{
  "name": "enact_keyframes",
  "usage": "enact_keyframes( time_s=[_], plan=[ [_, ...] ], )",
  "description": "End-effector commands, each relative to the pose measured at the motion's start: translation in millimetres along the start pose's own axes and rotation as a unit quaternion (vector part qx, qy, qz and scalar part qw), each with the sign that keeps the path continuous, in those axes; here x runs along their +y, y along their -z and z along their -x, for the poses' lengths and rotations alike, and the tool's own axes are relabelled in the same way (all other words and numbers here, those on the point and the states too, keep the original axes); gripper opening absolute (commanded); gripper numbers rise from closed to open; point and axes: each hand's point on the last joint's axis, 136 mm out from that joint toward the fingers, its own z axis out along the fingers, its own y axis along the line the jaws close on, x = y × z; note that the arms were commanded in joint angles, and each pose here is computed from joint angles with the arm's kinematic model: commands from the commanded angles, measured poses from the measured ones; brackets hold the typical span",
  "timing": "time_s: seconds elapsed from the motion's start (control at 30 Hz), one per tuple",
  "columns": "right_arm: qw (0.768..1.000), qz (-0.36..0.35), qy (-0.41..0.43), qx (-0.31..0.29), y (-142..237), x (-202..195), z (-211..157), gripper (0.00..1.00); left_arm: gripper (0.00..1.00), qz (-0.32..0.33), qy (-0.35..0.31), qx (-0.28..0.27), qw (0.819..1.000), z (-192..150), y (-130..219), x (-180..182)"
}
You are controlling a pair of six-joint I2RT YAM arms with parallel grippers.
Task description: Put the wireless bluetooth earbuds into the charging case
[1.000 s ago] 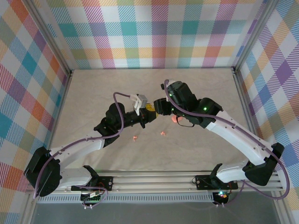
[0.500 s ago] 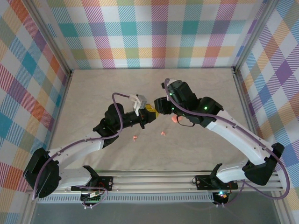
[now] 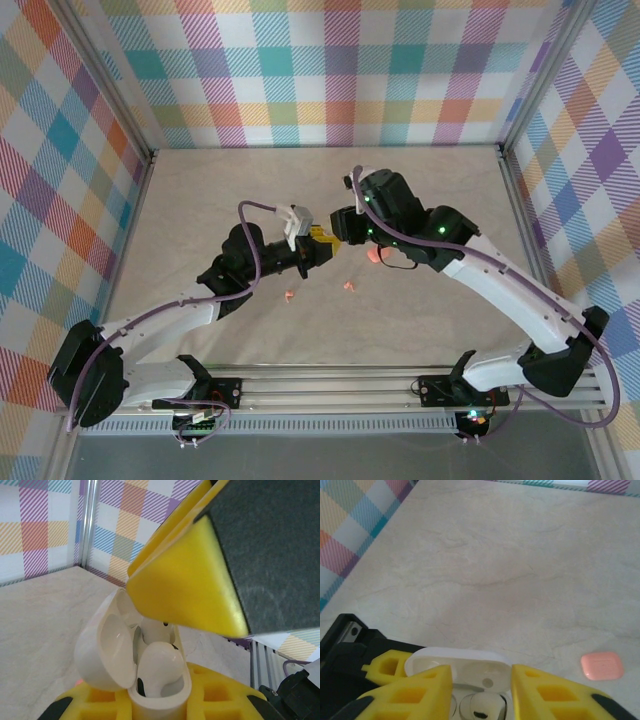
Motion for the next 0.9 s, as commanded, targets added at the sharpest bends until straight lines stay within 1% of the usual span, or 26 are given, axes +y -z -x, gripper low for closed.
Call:
enact_keyframes(
  time_s=[0.0,0.1,0.23,0.33,0.43,0.57,0.73,0.87],
  plan=[
    [0.997,0.066,0.004,-0.034,33,17,15,0.30,0.00,-0.025,-0.029,-0.005,0.999,4,6,-15],
    [0.993,0.113,0.016,-0.024,38,31,8,0.22,0.00,-0.034,-0.035,-0.006,0.999,6,7,-19],
    [0.992,0.126,0.017,0.009,28,36,-8,0.17,0.00,-0.047,-0.038,-0.008,0.998,9,7,-24],
    [0.993,0.114,0.017,0.025,19,31,-15,0.15,0.00,-0.050,-0.039,-0.010,0.998,12,7,-26],
    [0.994,0.108,0.019,0.028,15,29,-17,0.14,0.00,-0.053,-0.040,-0.010,0.998,12,8,-27],
    [0.991,0.128,0.025,0.038,10,36,-21,0.14,0.00,-0.054,-0.038,-0.010,0.998,12,8,-27],
    [0.988,0.138,0.020,0.062,2,40,-32,0.09,0.00,-0.055,-0.039,-0.015,0.998,15,8,-28],
    [0.989,0.140,0.015,0.052,7,39,-30,0.10,0.00,-0.055,-0.039,-0.013,0.998,15,8,-28]
  ],
)
